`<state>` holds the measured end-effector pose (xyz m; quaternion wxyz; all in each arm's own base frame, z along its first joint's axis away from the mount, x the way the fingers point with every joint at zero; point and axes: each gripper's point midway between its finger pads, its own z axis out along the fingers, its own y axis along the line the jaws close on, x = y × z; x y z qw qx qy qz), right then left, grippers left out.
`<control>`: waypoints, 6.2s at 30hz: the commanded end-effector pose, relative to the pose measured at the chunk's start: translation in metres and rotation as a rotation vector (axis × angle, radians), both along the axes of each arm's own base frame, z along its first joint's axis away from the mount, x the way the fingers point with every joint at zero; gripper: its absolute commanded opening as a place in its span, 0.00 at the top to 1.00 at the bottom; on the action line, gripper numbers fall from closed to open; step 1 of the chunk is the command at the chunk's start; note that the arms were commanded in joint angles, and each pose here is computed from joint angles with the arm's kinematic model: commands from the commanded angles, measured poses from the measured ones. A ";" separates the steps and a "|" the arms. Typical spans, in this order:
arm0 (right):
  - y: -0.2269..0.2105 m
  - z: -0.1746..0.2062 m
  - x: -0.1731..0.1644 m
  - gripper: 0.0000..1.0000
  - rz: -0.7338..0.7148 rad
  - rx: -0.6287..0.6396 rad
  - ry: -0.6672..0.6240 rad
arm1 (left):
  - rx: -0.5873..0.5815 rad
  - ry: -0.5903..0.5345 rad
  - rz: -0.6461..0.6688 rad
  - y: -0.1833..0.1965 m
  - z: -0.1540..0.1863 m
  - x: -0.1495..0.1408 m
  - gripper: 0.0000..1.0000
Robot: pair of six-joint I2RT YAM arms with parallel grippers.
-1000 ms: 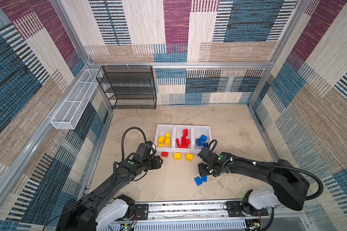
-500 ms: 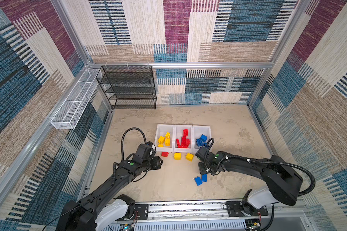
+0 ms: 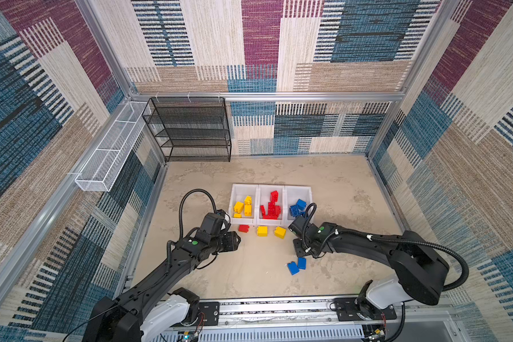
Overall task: Sort the legos into containers by color
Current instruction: Pick up the lego from the center of the table, then place the lego in the container, then pick up the lego from the center of the table, then place the lego in the container, then pick up the lego from the bottom-center of the table.
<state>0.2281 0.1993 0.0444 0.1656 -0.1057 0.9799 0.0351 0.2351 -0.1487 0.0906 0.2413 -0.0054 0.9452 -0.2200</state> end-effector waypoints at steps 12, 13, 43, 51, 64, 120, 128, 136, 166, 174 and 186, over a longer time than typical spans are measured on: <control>0.009 0.085 0.157 0.62 -0.049 0.072 -0.260 | -0.024 0.001 -0.001 -0.002 0.004 -0.003 0.47; 0.009 0.085 0.167 0.62 -0.054 0.070 -0.265 | -0.025 0.002 -0.001 -0.002 0.005 -0.003 0.47; -0.013 0.116 0.152 0.24 -0.152 0.191 -0.294 | 0.003 0.003 -0.102 -0.042 0.004 0.006 0.47; -0.028 0.118 0.125 0.24 -0.179 0.213 -0.292 | 0.083 -0.006 -0.143 -0.072 0.002 0.020 0.43; -0.037 0.117 0.104 0.23 -0.186 0.235 -0.295 | 0.231 0.050 -0.132 -0.107 -0.016 0.050 0.41; -0.044 0.125 0.085 0.25 -0.160 0.245 -0.307 | 0.344 -0.027 -0.185 -0.116 0.018 0.049 0.58; -0.043 0.129 0.085 0.26 -0.165 0.258 -0.309 | 0.324 -0.107 -0.094 -0.069 0.062 0.100 0.58; -0.044 0.129 0.083 0.26 -0.172 0.263 -0.304 | 0.380 -0.038 -0.059 -0.030 0.032 0.155 0.57; -0.050 0.126 0.074 0.25 -0.194 0.259 -0.292 | 0.336 -0.088 -0.014 -0.021 0.064 0.180 0.39; -0.049 0.107 0.066 0.26 -0.189 0.256 -0.239 | 0.266 -0.113 -0.016 -0.016 0.070 0.146 0.39; -0.033 0.021 -0.026 0.28 -0.167 0.215 0.017 | 0.173 -0.115 0.011 -0.004 0.065 0.095 0.39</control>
